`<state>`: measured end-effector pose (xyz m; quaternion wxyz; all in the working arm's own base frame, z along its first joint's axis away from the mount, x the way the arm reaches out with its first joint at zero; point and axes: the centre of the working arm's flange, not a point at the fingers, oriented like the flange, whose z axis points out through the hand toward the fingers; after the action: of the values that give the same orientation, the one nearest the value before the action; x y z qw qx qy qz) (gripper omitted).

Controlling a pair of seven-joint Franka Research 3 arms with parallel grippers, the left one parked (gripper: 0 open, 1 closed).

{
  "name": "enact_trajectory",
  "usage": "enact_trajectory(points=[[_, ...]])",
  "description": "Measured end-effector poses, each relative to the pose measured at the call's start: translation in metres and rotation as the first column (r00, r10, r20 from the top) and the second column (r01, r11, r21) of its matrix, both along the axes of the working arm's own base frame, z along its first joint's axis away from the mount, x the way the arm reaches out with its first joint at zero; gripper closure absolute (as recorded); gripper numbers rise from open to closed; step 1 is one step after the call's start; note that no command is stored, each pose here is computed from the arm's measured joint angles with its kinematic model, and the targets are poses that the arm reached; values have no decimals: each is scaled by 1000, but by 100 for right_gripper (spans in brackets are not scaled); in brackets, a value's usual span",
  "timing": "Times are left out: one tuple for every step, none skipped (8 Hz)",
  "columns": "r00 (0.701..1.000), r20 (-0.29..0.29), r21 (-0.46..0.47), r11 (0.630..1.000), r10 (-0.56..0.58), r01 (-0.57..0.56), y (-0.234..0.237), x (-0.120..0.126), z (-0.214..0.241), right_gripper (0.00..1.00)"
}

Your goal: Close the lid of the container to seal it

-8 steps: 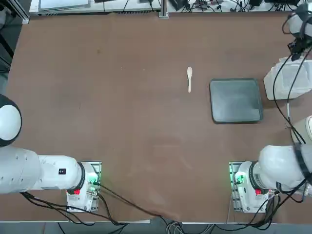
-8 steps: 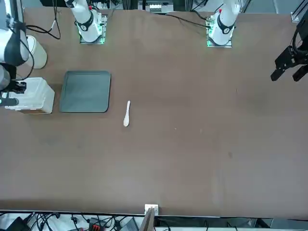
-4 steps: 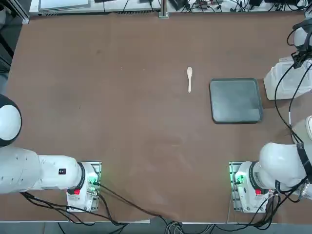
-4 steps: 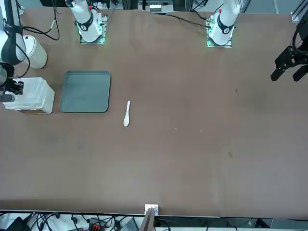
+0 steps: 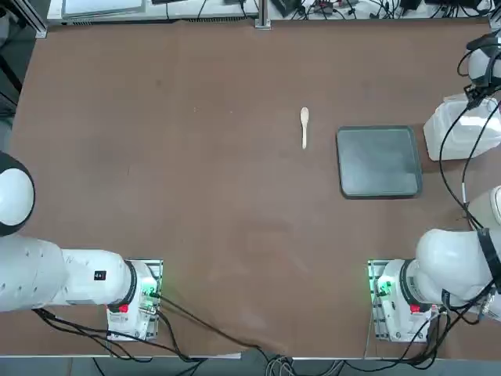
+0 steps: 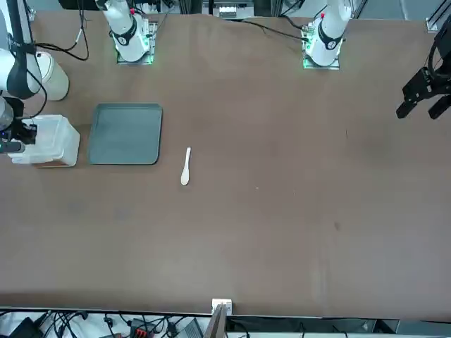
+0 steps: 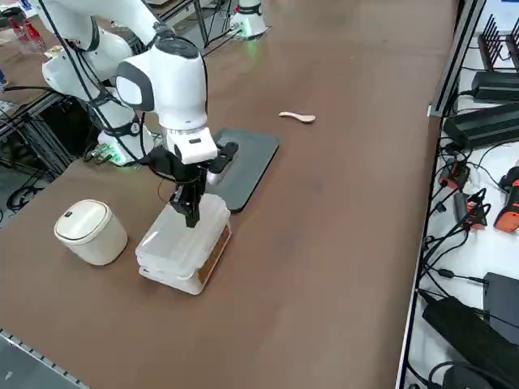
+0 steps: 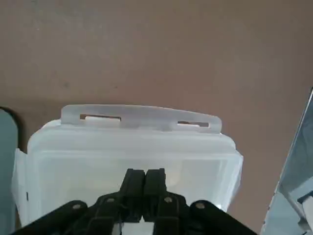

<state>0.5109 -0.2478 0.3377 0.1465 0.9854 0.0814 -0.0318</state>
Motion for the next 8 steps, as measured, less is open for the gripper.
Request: enact_trajectory(points=[[1000,4,3,1000,1,-1,-1,1,-4,99],[1000,10,2,1000,3,-3,-2,1,-5,99],[1000,13,2,1000,5,-5,-3,2,-5,99],[1000,15,2,1000,6,-6,-3,2,-5,99],[1000,18,2,1000,8,-8,-3,2,-6,99],[1000,20,2,1000,9,-9,-3,3,-6,99],[1000,22,2,1000,9,-9,-3,3,-6,99],[1000,23,2,1000,9,-9,-4,3,-6,99]])
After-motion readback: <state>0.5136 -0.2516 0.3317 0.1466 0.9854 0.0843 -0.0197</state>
